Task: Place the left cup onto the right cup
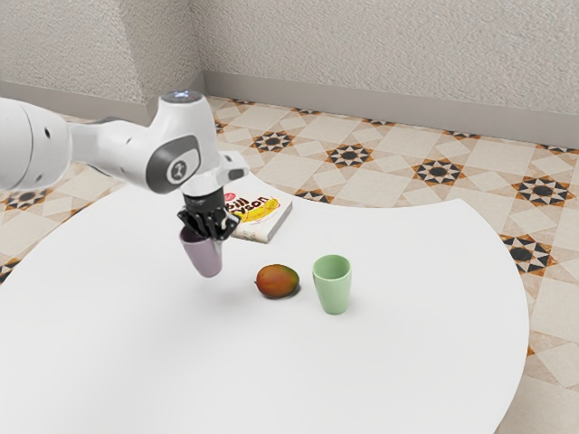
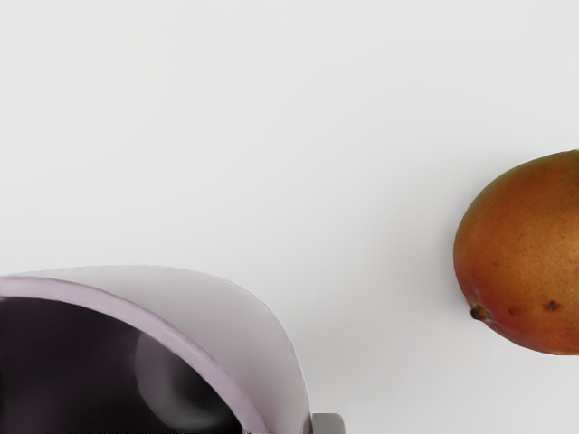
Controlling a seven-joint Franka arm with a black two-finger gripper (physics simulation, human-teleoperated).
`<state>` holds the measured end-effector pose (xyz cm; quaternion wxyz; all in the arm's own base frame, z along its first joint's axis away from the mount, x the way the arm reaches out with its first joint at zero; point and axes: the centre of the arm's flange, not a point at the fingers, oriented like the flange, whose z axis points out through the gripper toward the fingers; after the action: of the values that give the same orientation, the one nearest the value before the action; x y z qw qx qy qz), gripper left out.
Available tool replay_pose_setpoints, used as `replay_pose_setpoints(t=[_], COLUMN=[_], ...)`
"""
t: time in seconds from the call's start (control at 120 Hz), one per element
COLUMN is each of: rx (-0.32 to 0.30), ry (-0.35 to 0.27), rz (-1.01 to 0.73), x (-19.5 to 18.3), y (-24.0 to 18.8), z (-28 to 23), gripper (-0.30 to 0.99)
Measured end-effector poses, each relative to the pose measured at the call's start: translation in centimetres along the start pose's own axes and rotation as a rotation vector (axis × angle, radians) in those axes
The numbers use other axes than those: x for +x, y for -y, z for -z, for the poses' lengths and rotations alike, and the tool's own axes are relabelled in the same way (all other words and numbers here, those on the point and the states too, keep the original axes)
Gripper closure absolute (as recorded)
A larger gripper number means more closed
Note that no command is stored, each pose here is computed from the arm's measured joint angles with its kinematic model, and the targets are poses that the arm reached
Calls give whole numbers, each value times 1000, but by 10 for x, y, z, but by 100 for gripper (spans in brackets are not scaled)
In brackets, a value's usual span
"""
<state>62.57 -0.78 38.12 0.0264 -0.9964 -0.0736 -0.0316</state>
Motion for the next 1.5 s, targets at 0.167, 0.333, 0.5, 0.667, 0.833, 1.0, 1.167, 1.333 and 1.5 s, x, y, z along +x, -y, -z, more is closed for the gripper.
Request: replay_pose_setpoints(t=[0.167, 0.333, 0.5, 0.667, 0.833, 1.0, 1.167, 1.333, 1.5], rx=[-16, -39, -53, -67, -83, -80, -67, -46, -24], ry=[-27, -29, -22, -41, -61, -80, -61, -44, -9], rz=[-64, -120, -159, -212, -254, -305, -302, -294, -258], x=[13, 19, 30, 37, 47, 45, 38, 27, 19], y=[-42, -79, -104, -137, -170, -205, -215, -230, -234], z=[51, 78, 80, 88, 85, 85, 78, 79, 73], gripper=[78, 78, 78, 78, 78, 78, 78, 78, 78])
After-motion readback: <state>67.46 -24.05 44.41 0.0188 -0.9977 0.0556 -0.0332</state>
